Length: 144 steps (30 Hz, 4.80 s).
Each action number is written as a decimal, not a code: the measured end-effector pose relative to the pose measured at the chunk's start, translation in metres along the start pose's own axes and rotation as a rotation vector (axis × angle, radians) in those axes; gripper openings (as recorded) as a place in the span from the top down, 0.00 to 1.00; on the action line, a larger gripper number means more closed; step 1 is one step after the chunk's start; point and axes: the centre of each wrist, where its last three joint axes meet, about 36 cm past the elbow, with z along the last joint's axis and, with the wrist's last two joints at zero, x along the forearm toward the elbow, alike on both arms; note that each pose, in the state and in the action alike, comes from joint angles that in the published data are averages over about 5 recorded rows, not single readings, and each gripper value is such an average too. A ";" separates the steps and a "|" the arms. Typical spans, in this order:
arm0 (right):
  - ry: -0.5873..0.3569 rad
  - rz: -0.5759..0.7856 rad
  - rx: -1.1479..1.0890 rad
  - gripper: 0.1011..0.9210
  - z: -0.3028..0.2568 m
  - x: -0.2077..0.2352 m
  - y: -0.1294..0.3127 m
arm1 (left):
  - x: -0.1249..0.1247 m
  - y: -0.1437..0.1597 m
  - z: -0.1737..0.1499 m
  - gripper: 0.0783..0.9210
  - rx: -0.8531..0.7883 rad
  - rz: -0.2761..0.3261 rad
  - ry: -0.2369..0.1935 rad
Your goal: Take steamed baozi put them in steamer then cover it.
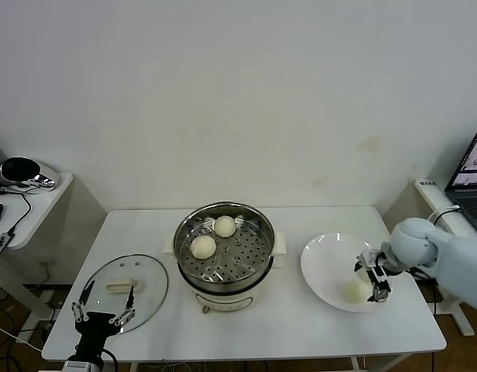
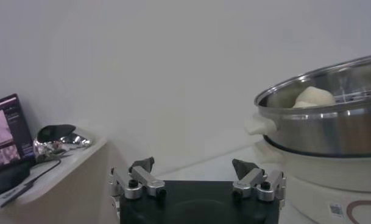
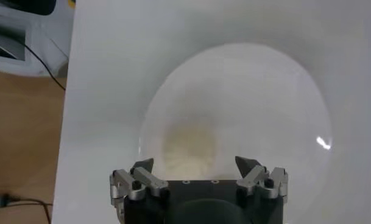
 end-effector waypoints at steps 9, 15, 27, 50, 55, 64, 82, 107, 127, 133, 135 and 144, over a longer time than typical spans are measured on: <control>-0.004 0.008 -0.019 0.21 0.001 -0.020 -0.005 | 0.001 0.002 0.000 0.12 -0.004 -0.001 0.000; -0.006 0.004 -0.024 0.30 -0.003 -0.027 -0.008 | 0.002 0.003 -0.001 0.12 -0.004 -0.006 -0.002; -0.013 -0.001 -0.027 0.52 -0.002 -0.018 -0.015 | -0.001 0.004 -0.005 0.12 0.001 -0.009 -0.014; -0.161 0.250 0.134 0.51 -0.093 0.164 -0.131 | -0.010 0.003 -0.001 0.12 0.007 -0.004 -0.017; -0.230 0.264 0.261 0.51 -0.149 0.179 -0.148 | -0.009 0.003 0.000 0.12 0.011 -0.008 -0.014; -0.308 0.211 0.562 0.51 -0.256 0.163 -0.156 | -0.007 0.006 -0.002 0.12 0.021 -0.026 -0.017; -0.266 0.073 1.047 0.51 -0.353 0.108 -0.133 | 0.001 0.010 -0.005 0.12 0.023 -0.048 -0.014; -0.231 0.086 1.104 0.14 -0.337 0.125 -0.131 | -0.004 0.005 -0.002 0.12 0.032 -0.040 -0.018; -0.104 0.220 0.281 0.12 -0.136 0.158 -0.099 | -0.014 0.003 -0.001 0.12 0.011 0.003 -0.033; -0.044 0.213 0.149 0.12 -0.070 0.132 -0.079 | -0.015 0.001 0.000 0.12 0.013 0.004 -0.030; -0.029 0.207 0.117 0.12 -0.051 0.120 -0.074 | -0.015 0.001 0.001 0.12 0.013 0.003 -0.027; 0.018 0.173 -0.013 0.12 0.016 0.068 -0.056 | -0.010 0.004 0.003 0.12 0.005 -0.003 -0.012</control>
